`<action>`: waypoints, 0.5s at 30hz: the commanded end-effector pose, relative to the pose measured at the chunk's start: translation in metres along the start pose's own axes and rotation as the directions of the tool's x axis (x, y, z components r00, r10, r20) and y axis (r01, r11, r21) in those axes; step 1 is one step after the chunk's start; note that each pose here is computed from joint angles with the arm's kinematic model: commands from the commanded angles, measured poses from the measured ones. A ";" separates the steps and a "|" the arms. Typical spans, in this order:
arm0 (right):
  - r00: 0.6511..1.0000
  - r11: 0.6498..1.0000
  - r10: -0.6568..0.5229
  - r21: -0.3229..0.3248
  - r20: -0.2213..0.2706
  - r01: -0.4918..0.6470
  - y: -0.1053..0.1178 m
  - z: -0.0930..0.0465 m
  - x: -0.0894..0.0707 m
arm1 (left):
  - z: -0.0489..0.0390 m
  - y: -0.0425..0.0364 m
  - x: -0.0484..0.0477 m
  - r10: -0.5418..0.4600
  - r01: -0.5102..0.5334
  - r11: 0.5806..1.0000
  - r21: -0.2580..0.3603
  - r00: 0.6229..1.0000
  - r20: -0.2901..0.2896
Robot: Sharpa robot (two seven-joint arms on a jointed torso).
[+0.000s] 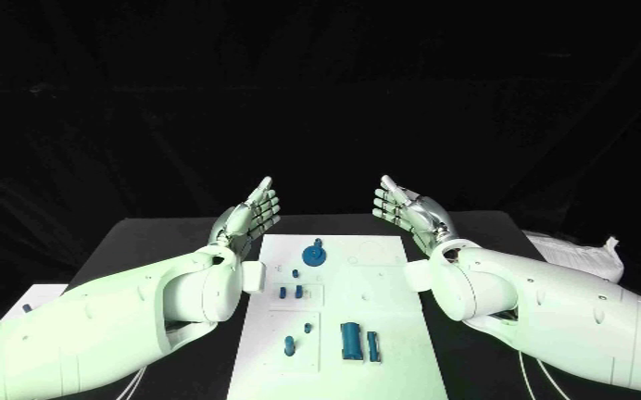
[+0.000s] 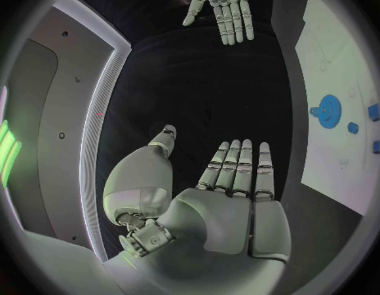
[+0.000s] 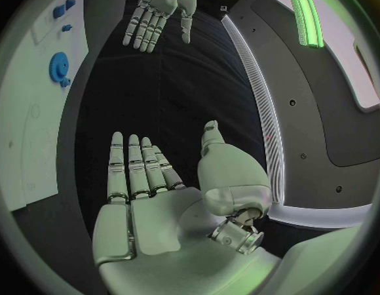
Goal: Assemble the parts on the task board
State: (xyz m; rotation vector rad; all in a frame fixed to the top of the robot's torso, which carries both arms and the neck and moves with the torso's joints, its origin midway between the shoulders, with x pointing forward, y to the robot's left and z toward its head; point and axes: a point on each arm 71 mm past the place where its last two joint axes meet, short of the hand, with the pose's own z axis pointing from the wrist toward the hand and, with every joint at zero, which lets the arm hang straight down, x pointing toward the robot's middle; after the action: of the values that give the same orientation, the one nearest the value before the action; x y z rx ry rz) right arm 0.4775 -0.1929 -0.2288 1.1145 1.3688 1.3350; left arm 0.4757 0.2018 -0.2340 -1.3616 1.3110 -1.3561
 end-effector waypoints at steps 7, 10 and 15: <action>0.984 1.000 0.022 -0.018 0.175 -0.019 0.004 -0.015 0.003 | -0.0134 -0.0063 0.0120 0.142 -0.154 0.982 0.112 0.984 0.109; 0.984 1.000 0.022 -0.018 0.176 -0.019 0.004 -0.015 0.003 | -0.0137 -0.0063 0.0123 0.143 -0.155 0.981 0.113 0.984 0.109; 0.984 1.000 0.022 -0.018 0.176 -0.019 0.004 -0.015 0.003 | -0.0137 -0.0063 0.0123 0.143 -0.155 0.981 0.113 0.984 0.109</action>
State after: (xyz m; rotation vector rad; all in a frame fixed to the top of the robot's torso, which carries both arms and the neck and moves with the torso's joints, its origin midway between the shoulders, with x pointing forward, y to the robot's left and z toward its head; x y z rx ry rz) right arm 0.4621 -0.1913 -0.2256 1.2116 1.2488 1.2386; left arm 0.4620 0.1926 -0.2280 -1.2555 1.2477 -1.2376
